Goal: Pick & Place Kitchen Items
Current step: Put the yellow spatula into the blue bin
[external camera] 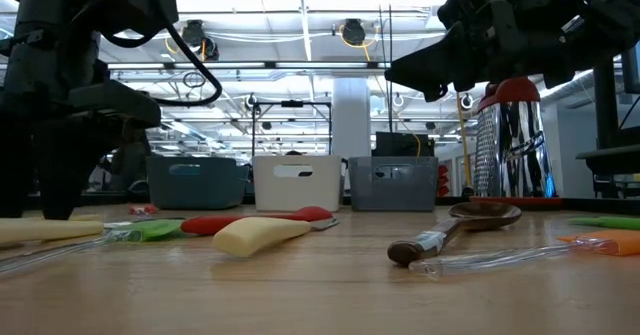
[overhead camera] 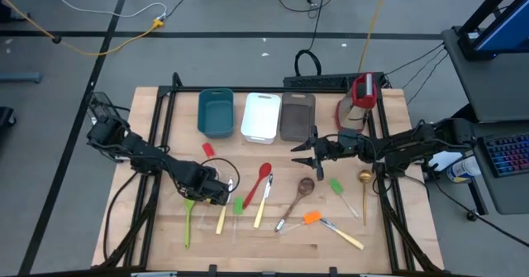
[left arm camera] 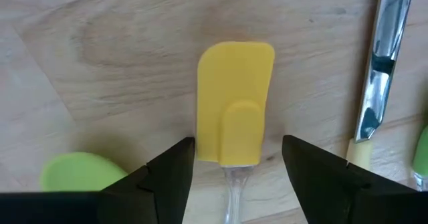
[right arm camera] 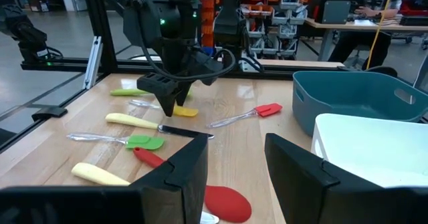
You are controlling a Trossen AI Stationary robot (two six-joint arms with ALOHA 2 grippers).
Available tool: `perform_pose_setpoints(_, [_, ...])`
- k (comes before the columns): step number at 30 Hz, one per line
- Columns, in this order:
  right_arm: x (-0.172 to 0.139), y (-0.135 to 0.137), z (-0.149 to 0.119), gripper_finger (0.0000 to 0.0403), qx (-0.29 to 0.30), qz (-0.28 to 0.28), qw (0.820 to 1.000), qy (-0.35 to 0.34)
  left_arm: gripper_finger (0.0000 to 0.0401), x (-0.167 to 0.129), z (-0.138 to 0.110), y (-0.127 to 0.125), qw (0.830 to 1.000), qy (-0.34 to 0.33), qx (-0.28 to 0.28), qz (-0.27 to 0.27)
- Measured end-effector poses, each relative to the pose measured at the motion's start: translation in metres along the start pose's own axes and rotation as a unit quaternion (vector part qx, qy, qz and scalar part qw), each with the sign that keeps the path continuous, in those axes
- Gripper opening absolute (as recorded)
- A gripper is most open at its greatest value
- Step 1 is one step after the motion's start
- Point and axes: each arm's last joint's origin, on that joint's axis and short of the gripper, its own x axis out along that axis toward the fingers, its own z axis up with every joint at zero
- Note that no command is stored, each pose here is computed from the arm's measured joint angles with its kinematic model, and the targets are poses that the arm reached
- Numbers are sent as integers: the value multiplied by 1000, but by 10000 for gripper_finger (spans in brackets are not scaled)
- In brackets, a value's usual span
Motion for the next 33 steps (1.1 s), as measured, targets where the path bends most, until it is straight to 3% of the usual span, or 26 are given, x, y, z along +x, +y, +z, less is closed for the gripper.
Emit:
perform_pose_setpoints(4, [0, 0, 0, 141, 0, 0, 1000, 0, 208, 0, -1, 1, 1000, -8, 4, 3])
perform_pose_setpoints(14, [0, 0, 0, 141, -1, 0, 1000, 1, 93, 0, 0, 3, 1000, -14, 4, 15])
perform_pose_setpoints(24, [0, 0, 0, 141, -1, 0, 1000, -1, 73, 0, 0, 1, 999, -35, 23, 3])
perform_pose_setpoints(30, [0, 0, 1, 141, -4, 0, 1000, -4, 16, -1, 1, 1, 998, -42, 43, 3])
perform_pose_setpoints(33, [0, 0, 1, 141, -11, 0, 1000, -4, 17, -1, 1, 1, 998, -44, 45, 3])
